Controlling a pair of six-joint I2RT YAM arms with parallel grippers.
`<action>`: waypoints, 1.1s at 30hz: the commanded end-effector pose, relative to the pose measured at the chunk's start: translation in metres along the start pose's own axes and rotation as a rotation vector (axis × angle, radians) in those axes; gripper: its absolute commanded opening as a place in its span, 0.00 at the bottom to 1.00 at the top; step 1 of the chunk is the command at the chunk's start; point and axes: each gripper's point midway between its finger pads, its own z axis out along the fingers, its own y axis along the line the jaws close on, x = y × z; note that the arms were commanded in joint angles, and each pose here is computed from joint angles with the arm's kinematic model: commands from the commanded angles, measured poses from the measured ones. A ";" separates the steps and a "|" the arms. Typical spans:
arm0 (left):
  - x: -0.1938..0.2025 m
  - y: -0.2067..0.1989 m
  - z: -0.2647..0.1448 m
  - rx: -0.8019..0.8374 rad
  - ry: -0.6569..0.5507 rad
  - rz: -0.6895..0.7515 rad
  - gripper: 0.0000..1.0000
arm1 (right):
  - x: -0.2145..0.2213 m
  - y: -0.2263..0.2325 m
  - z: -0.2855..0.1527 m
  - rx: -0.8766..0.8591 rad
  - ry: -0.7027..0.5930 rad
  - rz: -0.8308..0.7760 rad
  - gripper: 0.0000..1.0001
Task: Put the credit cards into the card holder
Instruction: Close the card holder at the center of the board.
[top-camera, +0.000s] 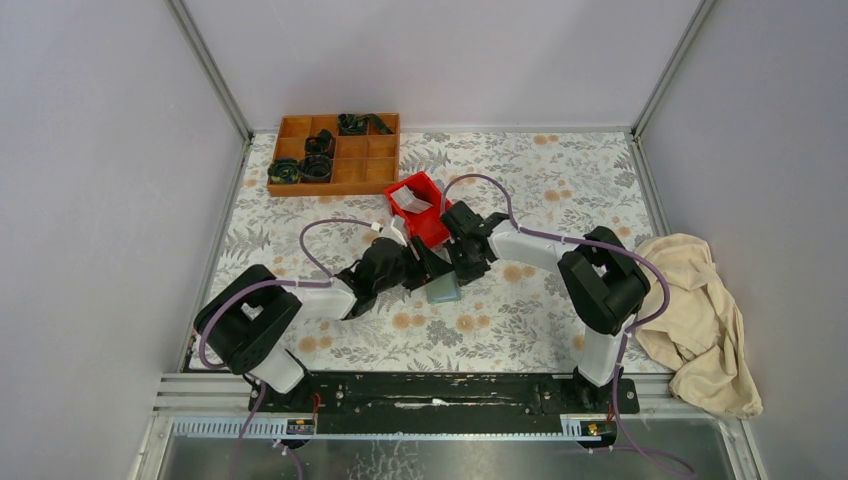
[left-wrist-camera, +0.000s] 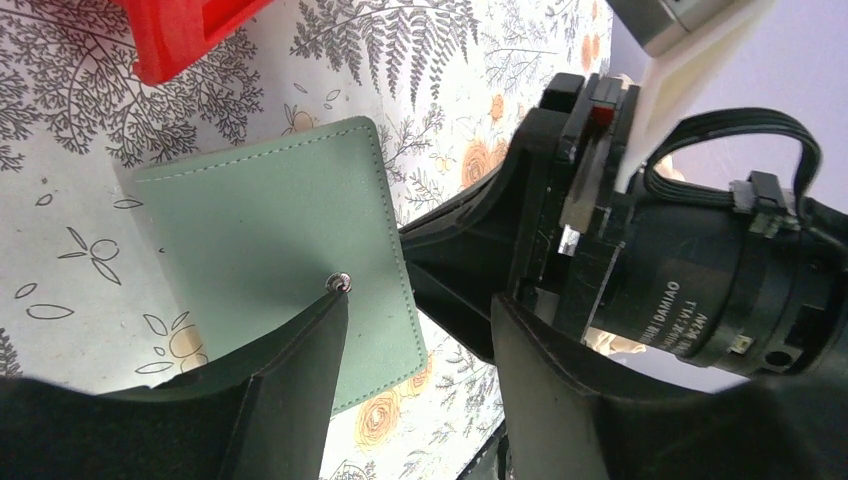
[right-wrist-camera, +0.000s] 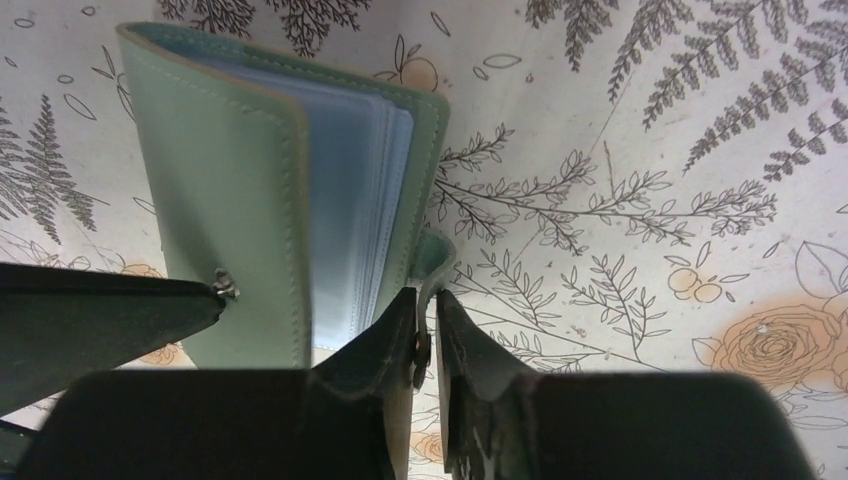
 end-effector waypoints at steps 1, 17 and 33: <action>-0.001 -0.023 0.007 0.092 0.003 -0.013 0.63 | -0.003 0.000 -0.013 -0.005 -0.040 0.022 0.23; 0.014 0.004 0.002 0.052 0.022 -0.094 0.61 | -0.007 -0.009 -0.023 0.014 -0.094 0.063 0.42; 0.028 0.025 0.000 0.019 0.056 -0.121 0.42 | -0.023 -0.006 -0.033 0.003 -0.137 0.072 0.43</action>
